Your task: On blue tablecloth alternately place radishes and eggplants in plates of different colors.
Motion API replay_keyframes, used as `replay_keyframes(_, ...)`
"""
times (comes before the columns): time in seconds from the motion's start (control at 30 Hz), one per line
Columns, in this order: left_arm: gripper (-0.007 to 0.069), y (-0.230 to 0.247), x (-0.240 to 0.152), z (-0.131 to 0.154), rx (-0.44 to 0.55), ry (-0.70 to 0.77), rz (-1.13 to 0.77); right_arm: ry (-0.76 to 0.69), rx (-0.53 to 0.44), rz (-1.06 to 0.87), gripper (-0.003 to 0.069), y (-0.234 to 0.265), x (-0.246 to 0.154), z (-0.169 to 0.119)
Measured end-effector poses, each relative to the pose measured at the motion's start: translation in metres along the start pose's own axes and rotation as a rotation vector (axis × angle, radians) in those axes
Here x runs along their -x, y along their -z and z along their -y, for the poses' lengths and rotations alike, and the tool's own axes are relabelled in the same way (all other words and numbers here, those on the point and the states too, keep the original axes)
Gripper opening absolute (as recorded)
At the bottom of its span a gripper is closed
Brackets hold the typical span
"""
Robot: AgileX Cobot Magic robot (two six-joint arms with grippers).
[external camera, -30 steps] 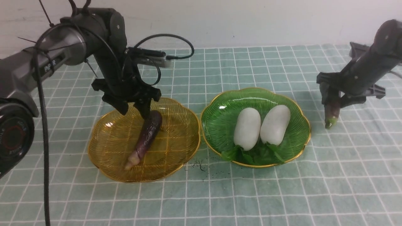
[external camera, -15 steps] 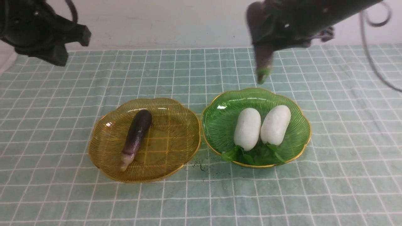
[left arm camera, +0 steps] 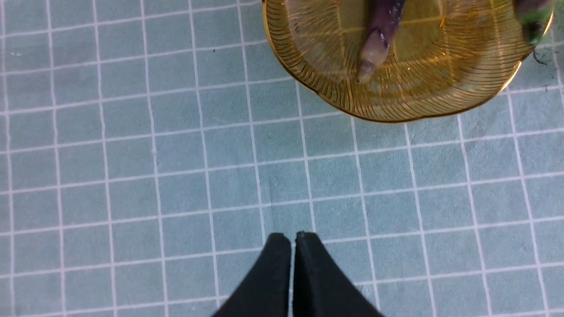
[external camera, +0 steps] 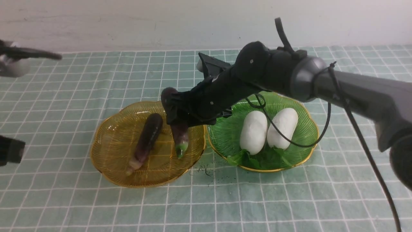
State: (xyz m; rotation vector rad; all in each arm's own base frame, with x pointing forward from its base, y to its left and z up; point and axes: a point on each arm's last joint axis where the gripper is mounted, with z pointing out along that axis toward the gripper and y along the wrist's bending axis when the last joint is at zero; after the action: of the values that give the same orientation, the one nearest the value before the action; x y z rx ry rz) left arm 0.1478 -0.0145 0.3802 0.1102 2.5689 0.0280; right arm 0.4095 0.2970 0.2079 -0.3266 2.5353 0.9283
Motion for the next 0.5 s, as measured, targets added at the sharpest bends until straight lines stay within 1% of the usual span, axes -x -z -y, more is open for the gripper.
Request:
replay_keyframes(0.03,-0.0008,0.008,-0.008,-0.001,-0.001,0.002,0.031,-0.004,-0.003,0.0,0.0458,-0.003,-0.001,0.002)
replay_keyframes(0.07,-0.0008,0.012,-0.012,-0.001,-0.002,0.004,0.047,-0.004,-0.004,0.0,0.0495,-0.004,-0.001,0.002)
replay_keyframes(0.17,-0.0008,0.03,-0.025,-0.003,-0.004,0.009,0.121,-0.008,-0.001,-0.012,0.0588,-0.002,-0.001,0.004)
replay_keyframes(0.23,-0.0008,0.039,-0.031,-0.004,-0.006,0.012,0.156,0.006,0.012,-0.058,0.0604,0.005,0.002,0.005)
replay_keyframes(0.3,-0.0008,0.042,-0.034,-0.004,-0.006,0.013,0.17,0.024,0.022,-0.074,0.06,0.014,0.009,0.005)
replay_keyframes(0.33,-0.0008,0.046,-0.038,-0.005,-0.007,0.014,0.189,0.057,0.044,-0.103,0.0572,0.037,0.021,0.001)
replay_keyframes(0.37,-0.0008,0.047,-0.04,-0.005,-0.007,0.014,0.189,0.065,0.045,-0.104,0.0561,0.044,0.025,0.002)
replay_keyframes(0.4,-0.0008,0.048,-0.042,-0.005,-0.007,0.015,0.196,0.085,0.05,-0.114,0.0523,0.058,0.03,-0.001)
replay_keyframes(0.43,-0.0008,0.049,-0.048,-0.005,-0.007,0.016,0.205,0.133,0.055,-0.08,0.0452,0.095,0.046,-0.01)
replay_keyframes(0.47,-0.0008,0.049,-0.05,-0.005,-0.008,0.016,0.204,0.158,0.047,-0.042,0.0414,0.114,0.054,-0.013)
replay_keyframes(0.5,-0.0008,0.047,-0.055,-0.005,-0.007,0.016,0.202,0.216,0.027,0.048,0.0317,0.156,0.067,-0.026)
